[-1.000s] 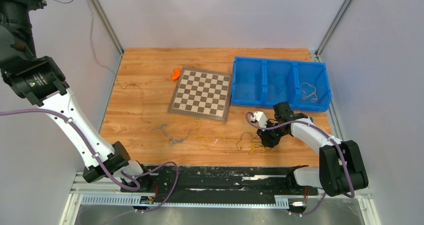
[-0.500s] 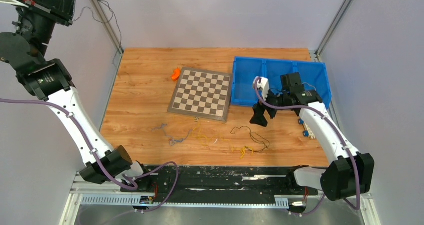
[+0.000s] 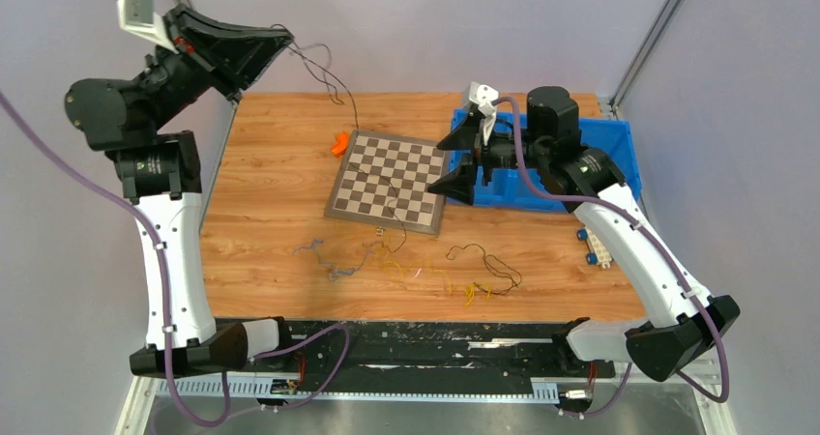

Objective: Untangle the cables

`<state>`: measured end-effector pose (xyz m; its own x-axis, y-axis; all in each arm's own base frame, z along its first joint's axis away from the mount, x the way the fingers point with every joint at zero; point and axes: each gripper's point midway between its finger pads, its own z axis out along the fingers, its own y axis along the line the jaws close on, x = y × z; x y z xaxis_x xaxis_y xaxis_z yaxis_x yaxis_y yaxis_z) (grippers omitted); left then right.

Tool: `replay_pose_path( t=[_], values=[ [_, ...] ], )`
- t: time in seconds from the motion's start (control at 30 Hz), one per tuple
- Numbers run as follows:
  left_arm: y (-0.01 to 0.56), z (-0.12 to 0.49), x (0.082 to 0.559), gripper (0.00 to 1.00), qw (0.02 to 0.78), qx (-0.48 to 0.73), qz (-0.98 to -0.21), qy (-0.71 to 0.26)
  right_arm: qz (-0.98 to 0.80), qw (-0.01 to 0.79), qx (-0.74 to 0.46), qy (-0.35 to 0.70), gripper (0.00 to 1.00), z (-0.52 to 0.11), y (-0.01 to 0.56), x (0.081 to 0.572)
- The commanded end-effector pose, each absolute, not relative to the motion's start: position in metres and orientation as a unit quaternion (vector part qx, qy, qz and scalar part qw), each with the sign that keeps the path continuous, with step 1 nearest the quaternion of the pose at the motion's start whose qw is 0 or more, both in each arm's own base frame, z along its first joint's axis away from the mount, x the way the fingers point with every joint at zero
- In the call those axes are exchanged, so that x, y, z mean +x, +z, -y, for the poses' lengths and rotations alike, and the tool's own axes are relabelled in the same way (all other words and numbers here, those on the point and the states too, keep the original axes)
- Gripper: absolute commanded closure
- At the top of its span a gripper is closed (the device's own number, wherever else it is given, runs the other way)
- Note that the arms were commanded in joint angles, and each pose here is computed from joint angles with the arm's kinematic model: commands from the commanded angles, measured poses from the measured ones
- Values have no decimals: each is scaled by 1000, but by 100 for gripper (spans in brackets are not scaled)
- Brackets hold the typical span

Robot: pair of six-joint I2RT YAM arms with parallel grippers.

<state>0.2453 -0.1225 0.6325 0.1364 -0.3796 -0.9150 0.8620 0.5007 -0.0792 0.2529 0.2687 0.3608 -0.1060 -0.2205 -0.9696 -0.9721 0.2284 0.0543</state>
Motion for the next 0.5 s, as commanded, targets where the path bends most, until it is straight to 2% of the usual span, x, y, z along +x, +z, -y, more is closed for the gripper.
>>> replay_pose_path(
  t=[0.0, 0.2, 0.37, 0.47],
  values=[
    [618, 156, 254, 100, 678, 261, -498, -475, -540, 515, -484, 457, 0, -312, 422, 231],
    [618, 190, 256, 100, 648, 271, -490, -516, -477, 527, -517, 478, 0, -369, 419, 206],
    [618, 190, 262, 100, 647, 261, -494, -519, -462, 516, -539, 479, 0, -410, 386, 204],
    [622, 190, 264, 100, 650, 259, -492, -518, -478, 520, -546, 451, 1, -423, 356, 219]
  ],
)
